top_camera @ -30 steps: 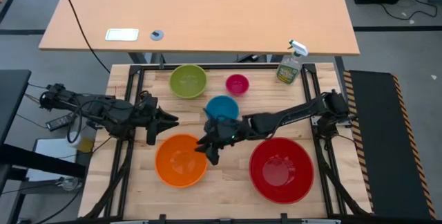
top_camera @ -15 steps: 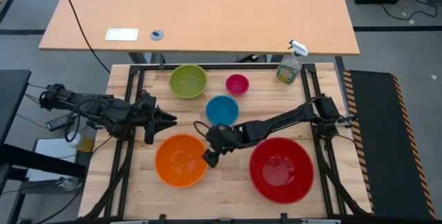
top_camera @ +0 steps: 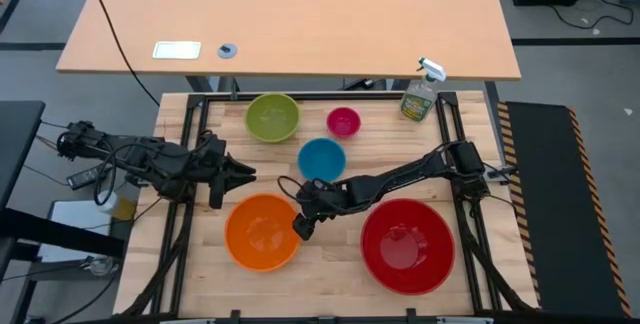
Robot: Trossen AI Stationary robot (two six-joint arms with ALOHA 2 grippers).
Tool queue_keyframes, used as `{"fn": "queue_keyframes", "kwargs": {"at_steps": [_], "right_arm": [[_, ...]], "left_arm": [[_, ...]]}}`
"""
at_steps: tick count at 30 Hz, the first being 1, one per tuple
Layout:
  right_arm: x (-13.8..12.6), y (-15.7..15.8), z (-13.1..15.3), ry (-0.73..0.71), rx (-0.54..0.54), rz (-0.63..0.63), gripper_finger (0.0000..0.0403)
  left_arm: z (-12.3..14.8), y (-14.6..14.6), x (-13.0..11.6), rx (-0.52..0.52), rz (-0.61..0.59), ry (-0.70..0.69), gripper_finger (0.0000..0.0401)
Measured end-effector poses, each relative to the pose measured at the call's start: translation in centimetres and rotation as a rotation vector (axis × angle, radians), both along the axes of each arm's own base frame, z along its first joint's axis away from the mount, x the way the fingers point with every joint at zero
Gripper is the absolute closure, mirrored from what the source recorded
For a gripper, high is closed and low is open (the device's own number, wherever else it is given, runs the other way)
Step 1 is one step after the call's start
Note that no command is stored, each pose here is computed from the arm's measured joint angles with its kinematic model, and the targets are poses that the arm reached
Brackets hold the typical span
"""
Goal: Nest bowls inside each other
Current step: Stack the orange bowl on top of the red bowl
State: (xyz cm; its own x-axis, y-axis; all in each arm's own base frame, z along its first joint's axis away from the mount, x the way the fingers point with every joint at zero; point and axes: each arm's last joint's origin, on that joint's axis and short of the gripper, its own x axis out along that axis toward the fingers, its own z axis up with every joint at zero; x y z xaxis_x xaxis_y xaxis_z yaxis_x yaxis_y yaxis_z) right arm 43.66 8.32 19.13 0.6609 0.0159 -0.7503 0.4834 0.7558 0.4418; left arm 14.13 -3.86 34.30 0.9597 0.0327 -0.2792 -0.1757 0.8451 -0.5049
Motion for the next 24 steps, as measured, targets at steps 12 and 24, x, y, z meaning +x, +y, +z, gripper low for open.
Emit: {"fn": "queue_keyframes", "kwargs": {"at_steps": [12, 24], "right_arm": [[0.3, -3.1, -0.5, 0.007, -0.013, -0.047, 0.0313], [0.8, -5.7, 0.1, -0.037, 0.041, -0.069, 0.038]], "left_arm": [[0.0, 0.1, 0.0, 0.002, 0.012, -0.005, 0.0285], [0.0, 0.1, 0.0, 0.002, 0.013, -0.005, 0.0285]]}}
